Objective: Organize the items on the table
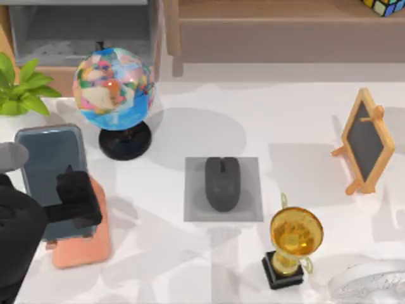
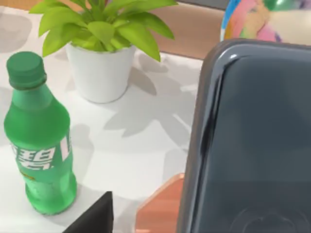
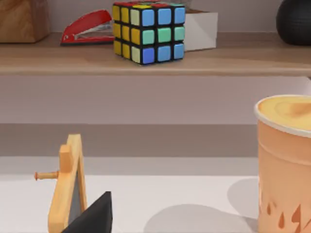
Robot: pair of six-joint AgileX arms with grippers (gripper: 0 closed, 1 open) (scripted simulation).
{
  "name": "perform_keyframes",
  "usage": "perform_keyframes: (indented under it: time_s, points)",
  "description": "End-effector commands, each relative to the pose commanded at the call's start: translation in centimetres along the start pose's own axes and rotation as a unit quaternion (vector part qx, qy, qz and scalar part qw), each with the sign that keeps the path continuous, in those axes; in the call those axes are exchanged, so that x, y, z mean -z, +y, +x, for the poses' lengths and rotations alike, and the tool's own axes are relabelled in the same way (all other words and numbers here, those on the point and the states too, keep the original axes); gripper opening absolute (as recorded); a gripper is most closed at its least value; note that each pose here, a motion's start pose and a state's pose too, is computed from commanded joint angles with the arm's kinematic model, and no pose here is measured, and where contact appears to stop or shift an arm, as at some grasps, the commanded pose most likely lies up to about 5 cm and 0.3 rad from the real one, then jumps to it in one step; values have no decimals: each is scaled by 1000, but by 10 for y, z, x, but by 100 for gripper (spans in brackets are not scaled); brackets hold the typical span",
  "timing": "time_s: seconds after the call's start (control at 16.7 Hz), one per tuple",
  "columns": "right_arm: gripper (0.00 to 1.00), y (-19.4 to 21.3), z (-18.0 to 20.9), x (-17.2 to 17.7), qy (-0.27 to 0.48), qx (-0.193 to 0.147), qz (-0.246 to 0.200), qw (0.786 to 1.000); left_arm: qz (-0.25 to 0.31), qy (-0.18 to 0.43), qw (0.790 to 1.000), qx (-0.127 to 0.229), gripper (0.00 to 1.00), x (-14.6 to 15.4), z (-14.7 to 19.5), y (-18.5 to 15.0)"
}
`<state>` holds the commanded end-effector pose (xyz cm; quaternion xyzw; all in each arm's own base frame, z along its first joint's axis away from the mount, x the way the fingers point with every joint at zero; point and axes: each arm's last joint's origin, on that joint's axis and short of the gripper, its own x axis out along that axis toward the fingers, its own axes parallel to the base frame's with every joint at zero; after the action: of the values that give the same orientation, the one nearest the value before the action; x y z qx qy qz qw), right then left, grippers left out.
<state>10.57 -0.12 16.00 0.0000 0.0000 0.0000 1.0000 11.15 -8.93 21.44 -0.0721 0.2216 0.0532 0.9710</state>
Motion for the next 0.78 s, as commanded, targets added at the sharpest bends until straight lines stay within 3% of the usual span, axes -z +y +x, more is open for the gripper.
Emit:
perform_keyframes:
  time_s: [0.42,0.78]
  points:
    - [100,0,0,0,0,0,0,1000,-6,-110,991,74,100,-6,-4,52]
    - [100,0,0,0,0,0,0,1000,49,-215,973,70,100,22,12,83]
